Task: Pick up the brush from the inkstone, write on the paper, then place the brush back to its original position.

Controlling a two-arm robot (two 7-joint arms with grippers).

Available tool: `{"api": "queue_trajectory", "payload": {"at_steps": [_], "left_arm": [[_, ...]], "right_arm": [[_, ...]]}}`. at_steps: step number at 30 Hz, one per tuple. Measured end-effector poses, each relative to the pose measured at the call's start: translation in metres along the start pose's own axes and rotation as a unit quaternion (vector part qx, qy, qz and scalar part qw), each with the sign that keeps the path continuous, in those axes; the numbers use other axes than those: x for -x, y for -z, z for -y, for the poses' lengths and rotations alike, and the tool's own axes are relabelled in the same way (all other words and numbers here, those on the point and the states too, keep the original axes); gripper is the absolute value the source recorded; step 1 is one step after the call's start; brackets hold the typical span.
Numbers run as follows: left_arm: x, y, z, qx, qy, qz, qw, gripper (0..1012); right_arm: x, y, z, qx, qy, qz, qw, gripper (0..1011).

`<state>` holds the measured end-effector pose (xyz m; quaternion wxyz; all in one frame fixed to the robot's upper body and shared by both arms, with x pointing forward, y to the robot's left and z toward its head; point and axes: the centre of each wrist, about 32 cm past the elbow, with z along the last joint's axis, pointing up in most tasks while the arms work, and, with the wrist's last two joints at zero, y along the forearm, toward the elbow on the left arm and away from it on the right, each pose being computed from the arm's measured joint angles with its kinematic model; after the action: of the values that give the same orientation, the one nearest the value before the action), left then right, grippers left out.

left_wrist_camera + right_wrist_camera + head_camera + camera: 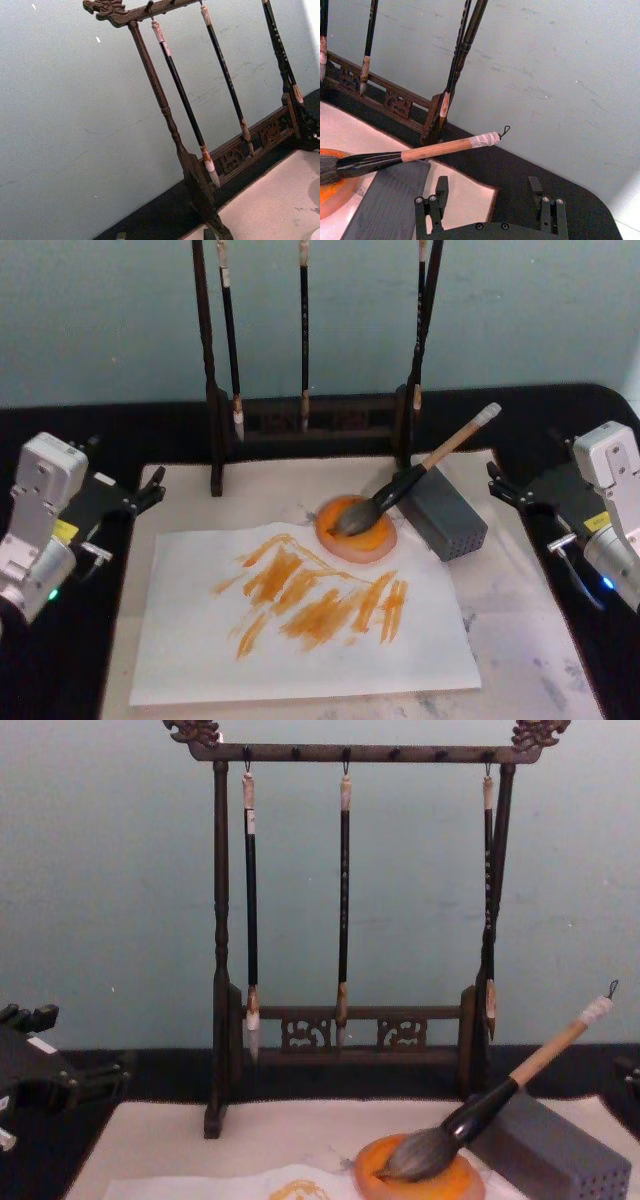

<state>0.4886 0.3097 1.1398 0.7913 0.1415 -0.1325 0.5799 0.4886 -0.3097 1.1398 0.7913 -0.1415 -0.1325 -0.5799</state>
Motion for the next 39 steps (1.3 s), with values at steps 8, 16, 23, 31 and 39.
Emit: {"api": "queue_trajectory", "payload": {"at_steps": [8,16,23,31,39], "left_arm": [[0.0,0.0,0.0,0.0,0.0,0.0,1.0,1001],[0.0,0.0,0.0,0.0,0.0,0.0,1.0,1001],[0.0,0.0,0.0,0.0,0.0,0.0,1.0,1001],[0.0,0.0,0.0,0.0,0.0,0.0,1.0,1001],[0.0,0.0,0.0,0.0,0.0,0.0,1.0,1001]], "right_arm": [[0.0,0.0,0.0,0.0,0.0,0.0,1.0,1000],[0.0,0.0,0.0,0.0,0.0,0.0,1.0,1000],[-0.0006,0.0002,0.0004,0.0,-0.004,-0.008,1.0,1000],[-0.0046,-0.0041,-0.0012,0.009,-0.036,-0.112,0.993,1000],[-0.0087,-0.0065,-0.0073,0.03,-0.063,-0.261,0.9628,1000]]}}
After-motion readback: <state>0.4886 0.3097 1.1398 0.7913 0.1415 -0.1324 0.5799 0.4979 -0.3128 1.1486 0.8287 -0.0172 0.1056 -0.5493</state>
